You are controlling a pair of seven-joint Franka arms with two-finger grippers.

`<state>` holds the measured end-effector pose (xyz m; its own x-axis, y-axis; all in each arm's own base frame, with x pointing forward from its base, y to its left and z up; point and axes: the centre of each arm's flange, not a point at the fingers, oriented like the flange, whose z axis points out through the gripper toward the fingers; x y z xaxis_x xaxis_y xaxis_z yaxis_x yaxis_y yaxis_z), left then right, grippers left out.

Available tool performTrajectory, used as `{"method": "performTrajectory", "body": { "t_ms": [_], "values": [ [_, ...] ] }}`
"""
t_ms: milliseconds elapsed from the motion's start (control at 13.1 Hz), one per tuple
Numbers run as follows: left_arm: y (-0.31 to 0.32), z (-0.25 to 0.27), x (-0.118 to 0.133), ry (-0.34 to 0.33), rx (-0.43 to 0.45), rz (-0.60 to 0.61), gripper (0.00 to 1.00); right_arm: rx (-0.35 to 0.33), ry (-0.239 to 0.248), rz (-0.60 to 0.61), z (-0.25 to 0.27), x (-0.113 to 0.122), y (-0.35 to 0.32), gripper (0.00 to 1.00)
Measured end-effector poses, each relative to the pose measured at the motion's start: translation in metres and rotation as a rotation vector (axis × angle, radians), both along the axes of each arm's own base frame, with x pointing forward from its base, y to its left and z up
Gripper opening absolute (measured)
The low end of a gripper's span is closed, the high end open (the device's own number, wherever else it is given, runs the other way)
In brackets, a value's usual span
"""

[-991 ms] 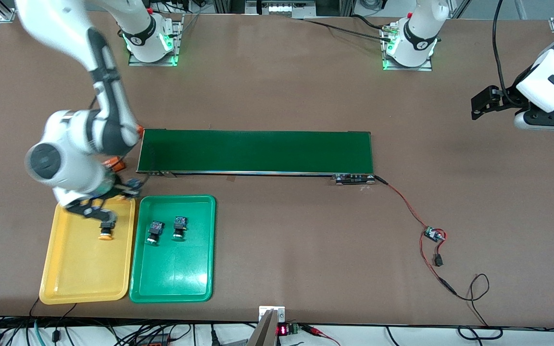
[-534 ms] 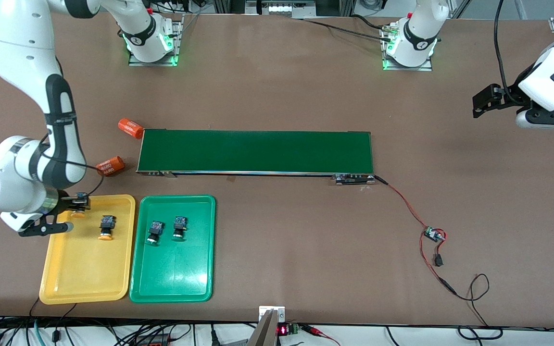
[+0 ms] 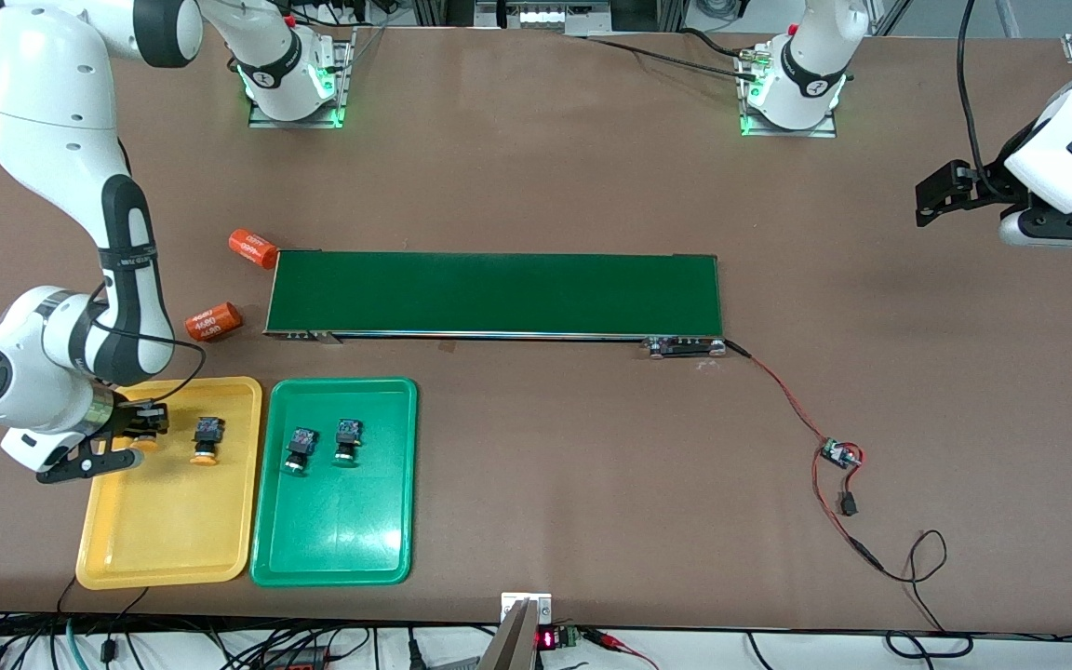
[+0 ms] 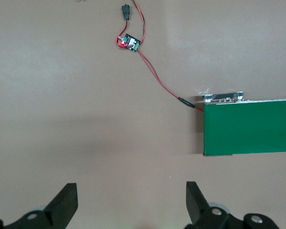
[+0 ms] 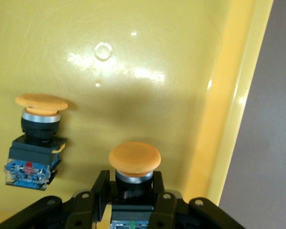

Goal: Sort buttons by color to trays

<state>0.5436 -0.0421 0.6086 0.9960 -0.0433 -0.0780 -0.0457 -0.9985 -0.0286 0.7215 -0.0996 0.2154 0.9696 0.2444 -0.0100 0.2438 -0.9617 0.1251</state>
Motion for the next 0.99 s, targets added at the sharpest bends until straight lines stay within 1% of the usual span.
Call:
{"method": "performTrajectory", "body": {
  "t_ms": [153,229,305,381,458,534,610,686,839,991],
  "values": [
    [0.000,0.000,0.000,0.000,0.000,0.000,1.00,-0.002,0.002,0.002,-0.005,0.002,0.000,0.41],
    [0.000,0.000,0.000,0.000,0.000,0.000,1.00,0.003,-0.001,-0.004,-0.005,0.002,0.000,0.47],
    [0.000,0.000,0.000,0.000,0.000,0.000,1.00,0.013,-0.009,-0.014,-0.003,0.003,-0.002,0.55],
    [0.000,0.000,0.000,0.001,0.000,0.000,1.00,0.025,-0.016,-0.024,0.000,0.004,-0.002,0.66],
    [0.000,0.000,0.000,0.001,0.000,0.000,1.00,0.042,-0.017,-0.033,0.003,0.005,-0.001,0.75],
    [0.000,0.000,0.000,0.001,0.000,0.000,1.00,0.070,-0.004,-0.048,0.008,0.004,0.002,0.86],
    [0.000,0.000,0.000,0.001,0.000,-0.001,1.00,0.108,0.016,-0.069,0.018,0.003,0.006,0.96],
    [-0.001,0.000,0.000,0.001,0.000,-0.001,1.00,0.143,0.032,-0.093,0.033,0.002,0.009,1.00],
    [-0.002,0.000,0.000,0.001,0.000,-0.003,1.00,0.191,0.061,-0.161,0.075,-0.002,0.016,1.00],
    [-0.003,0.000,0.000,0.002,0.000,-0.005,1.00,0.222,0.072,-0.198,0.117,-0.009,0.019,1.00]
  ]
}}
